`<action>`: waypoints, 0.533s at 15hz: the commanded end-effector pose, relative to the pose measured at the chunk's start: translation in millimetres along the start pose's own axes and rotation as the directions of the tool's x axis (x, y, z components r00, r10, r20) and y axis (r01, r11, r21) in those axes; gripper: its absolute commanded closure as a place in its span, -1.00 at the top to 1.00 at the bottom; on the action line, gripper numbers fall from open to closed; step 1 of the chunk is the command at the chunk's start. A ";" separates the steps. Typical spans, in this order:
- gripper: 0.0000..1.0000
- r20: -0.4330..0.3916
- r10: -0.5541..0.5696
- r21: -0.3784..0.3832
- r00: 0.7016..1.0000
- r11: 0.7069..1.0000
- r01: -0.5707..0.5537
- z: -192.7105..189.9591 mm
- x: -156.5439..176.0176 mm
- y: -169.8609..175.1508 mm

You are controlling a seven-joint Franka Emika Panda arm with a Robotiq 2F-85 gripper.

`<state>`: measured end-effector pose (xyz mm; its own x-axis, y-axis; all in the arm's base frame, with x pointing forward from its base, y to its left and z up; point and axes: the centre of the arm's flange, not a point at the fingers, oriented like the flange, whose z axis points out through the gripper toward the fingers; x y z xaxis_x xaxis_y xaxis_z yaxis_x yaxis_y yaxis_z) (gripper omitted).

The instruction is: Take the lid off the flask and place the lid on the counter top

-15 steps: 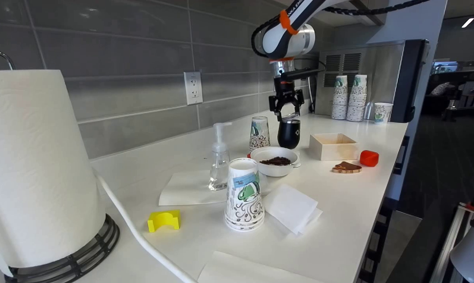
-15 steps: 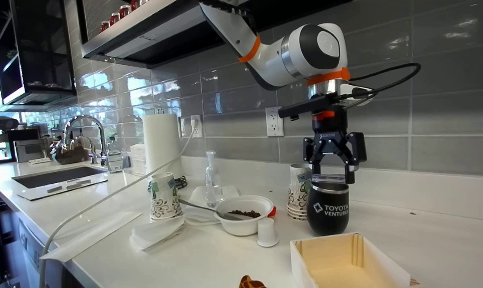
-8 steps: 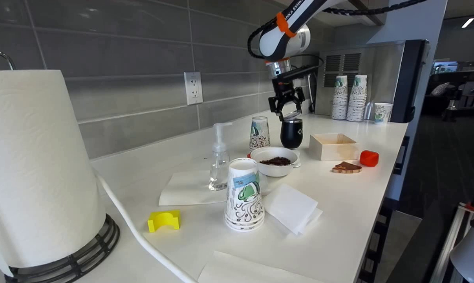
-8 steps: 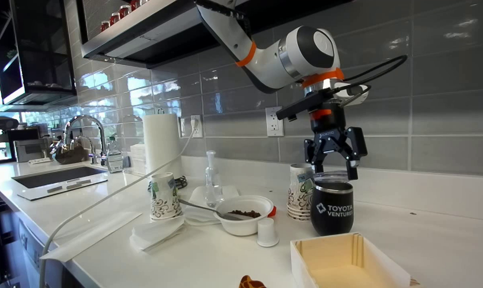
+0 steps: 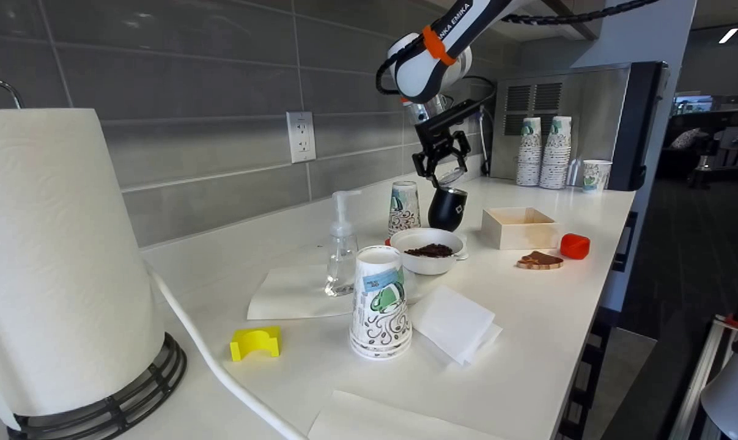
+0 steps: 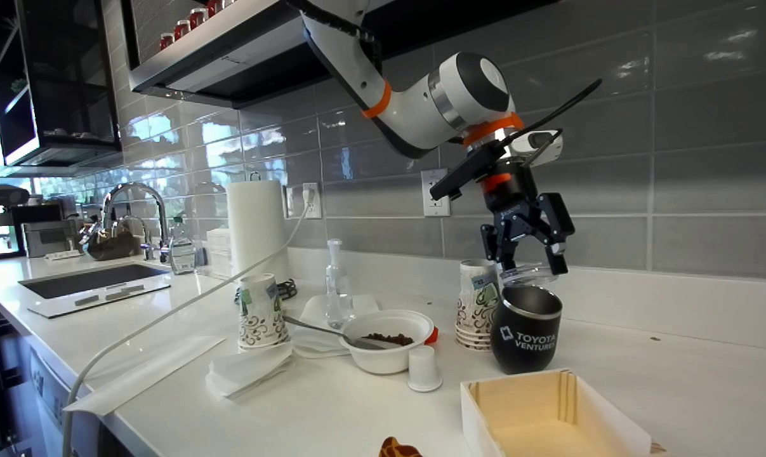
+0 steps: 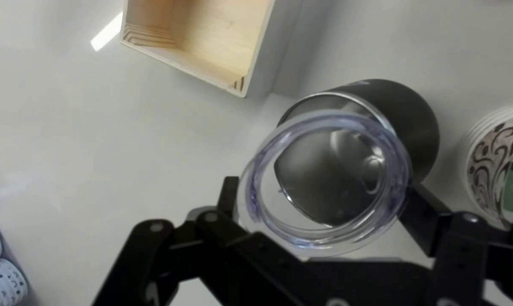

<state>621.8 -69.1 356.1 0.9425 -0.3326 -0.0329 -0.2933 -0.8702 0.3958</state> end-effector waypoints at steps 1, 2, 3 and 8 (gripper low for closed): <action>0.33 -0.021 0.029 -0.055 0.999 0.998 -0.030 -8.5 5.7 -10.6; 0.33 -0.023 0.031 -0.057 0.999 0.998 -0.033 -7.6 5.3 -13.3; 0.33 -0.027 0.038 -0.052 0.999 0.998 -0.040 -6.4 5.2 -15.7; 0.33 -0.063 0.077 0.010 0.995 0.997 -0.077 -0.5 8.2 -19.8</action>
<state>626.5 -52.5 348.9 0.9333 -0.3591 0.0071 -0.3300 -0.8496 0.4114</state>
